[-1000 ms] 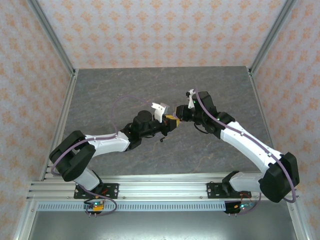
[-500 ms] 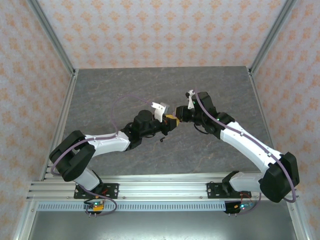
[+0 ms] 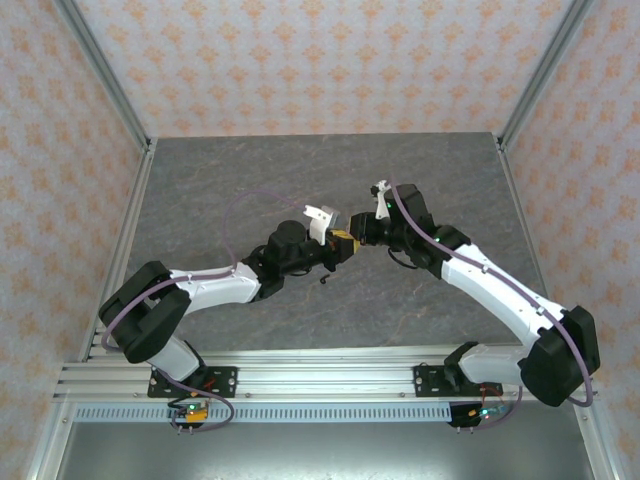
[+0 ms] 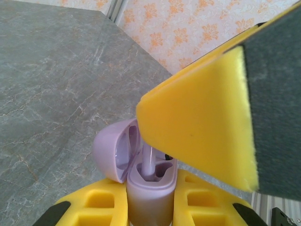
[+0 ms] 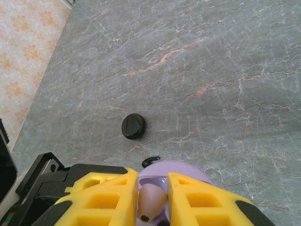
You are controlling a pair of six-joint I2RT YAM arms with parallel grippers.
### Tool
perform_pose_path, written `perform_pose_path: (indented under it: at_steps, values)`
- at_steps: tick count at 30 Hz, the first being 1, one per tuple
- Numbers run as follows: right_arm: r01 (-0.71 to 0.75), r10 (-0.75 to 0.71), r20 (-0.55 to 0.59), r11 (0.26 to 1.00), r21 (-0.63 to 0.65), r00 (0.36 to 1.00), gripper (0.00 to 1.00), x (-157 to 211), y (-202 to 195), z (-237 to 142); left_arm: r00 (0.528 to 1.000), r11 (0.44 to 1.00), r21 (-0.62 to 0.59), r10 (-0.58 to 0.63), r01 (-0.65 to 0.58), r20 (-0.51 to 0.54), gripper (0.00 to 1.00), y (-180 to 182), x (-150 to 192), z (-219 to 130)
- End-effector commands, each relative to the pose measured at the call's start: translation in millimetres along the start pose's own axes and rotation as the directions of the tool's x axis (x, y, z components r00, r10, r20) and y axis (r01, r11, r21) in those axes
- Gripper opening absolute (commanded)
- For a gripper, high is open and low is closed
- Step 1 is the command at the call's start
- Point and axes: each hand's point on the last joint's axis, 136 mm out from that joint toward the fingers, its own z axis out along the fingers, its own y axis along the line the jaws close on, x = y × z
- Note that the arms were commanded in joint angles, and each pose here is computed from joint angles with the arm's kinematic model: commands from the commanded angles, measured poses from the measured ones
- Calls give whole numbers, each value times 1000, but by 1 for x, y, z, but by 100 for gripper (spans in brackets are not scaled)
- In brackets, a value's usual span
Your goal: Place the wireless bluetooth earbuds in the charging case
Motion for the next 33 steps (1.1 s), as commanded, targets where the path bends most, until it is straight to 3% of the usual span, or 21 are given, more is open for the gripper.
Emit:
perform_pose_path:
  at_steps: [1,33]
  values:
    - [18,-18,-16,1000,-16,1000,24,6,5,-7,996,998,25,53,-55,72,8,-16,-29,-4]
    - [20,-20,11,1000,-20,1000,29,2,8,-23,968,969,-13,247,-246,34,6,-24,-16,-14]
